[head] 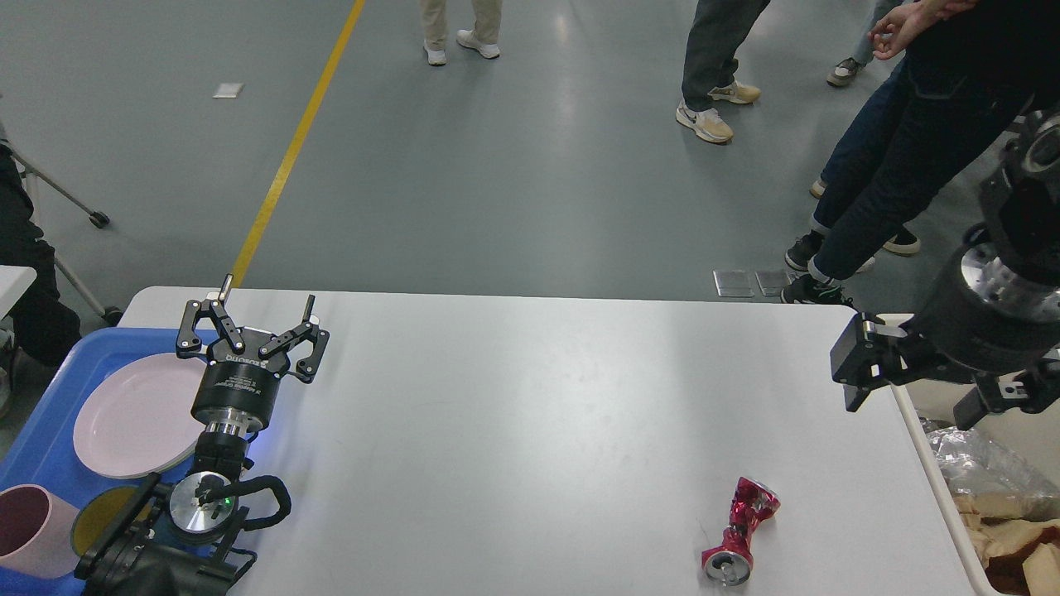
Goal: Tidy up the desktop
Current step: 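Move the right gripper out of the bin down to the red can, then grasp the red soda can with the right gripper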
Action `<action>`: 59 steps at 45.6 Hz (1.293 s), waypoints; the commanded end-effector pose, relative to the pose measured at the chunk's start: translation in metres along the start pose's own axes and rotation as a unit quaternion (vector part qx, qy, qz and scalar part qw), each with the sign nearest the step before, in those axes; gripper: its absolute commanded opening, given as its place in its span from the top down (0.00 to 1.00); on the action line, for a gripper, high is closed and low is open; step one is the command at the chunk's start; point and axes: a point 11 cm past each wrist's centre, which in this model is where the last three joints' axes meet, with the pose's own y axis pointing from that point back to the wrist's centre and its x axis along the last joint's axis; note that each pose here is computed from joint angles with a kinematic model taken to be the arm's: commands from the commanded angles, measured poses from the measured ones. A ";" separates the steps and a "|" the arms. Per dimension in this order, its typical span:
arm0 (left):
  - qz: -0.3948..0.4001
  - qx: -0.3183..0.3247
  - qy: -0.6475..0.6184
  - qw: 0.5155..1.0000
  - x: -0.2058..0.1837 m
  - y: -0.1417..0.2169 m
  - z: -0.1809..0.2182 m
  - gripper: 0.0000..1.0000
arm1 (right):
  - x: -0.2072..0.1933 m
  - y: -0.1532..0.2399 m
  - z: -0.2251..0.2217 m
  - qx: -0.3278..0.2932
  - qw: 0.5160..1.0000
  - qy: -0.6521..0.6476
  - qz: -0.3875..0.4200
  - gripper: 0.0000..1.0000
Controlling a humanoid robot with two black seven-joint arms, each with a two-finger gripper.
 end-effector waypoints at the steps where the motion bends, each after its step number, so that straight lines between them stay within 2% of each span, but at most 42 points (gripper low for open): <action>1: 0.000 0.000 0.000 1.000 0.000 0.000 0.000 0.03 | 0.002 -0.001 0.001 -0.002 1.000 -0.009 0.010 0.08; 4: 0.000 0.000 0.000 1.000 0.000 0.000 0.000 0.03 | 0.004 -0.011 0.001 -0.006 1.000 -0.016 0.012 0.08; 12: 0.000 0.000 0.000 1.000 0.000 0.000 0.000 0.03 | 0.004 -0.074 0.007 -0.029 0.998 -0.056 0.023 0.08; 24: 0.000 0.000 0.000 1.000 0.000 0.000 0.000 0.03 | -0.023 -0.182 -0.035 0.017 0.996 -0.078 -0.034 0.07; 34: 0.000 0.000 0.000 1.000 0.000 0.000 0.000 0.03 | -0.028 -0.247 -0.056 0.030 0.993 -0.105 -0.041 0.07; 46: 0.000 0.000 0.000 1.000 0.000 0.000 0.000 0.03 | -0.028 -0.290 -0.063 0.025 0.991 -0.128 -0.025 0.07; 55: 0.000 0.000 0.000 1.000 0.000 0.000 0.000 0.03 | -0.025 -0.301 -0.061 0.017 0.990 -0.140 -0.002 0.08; 57: 0.000 0.000 0.000 1.000 0.000 0.000 0.000 0.03 | -0.025 -0.301 -0.062 0.017 0.990 -0.142 -0.001 0.12; 59: 0.000 0.000 0.000 1.000 0.000 0.000 0.000 0.03 | -0.025 -0.301 -0.062 0.019 0.990 -0.141 -0.001 0.21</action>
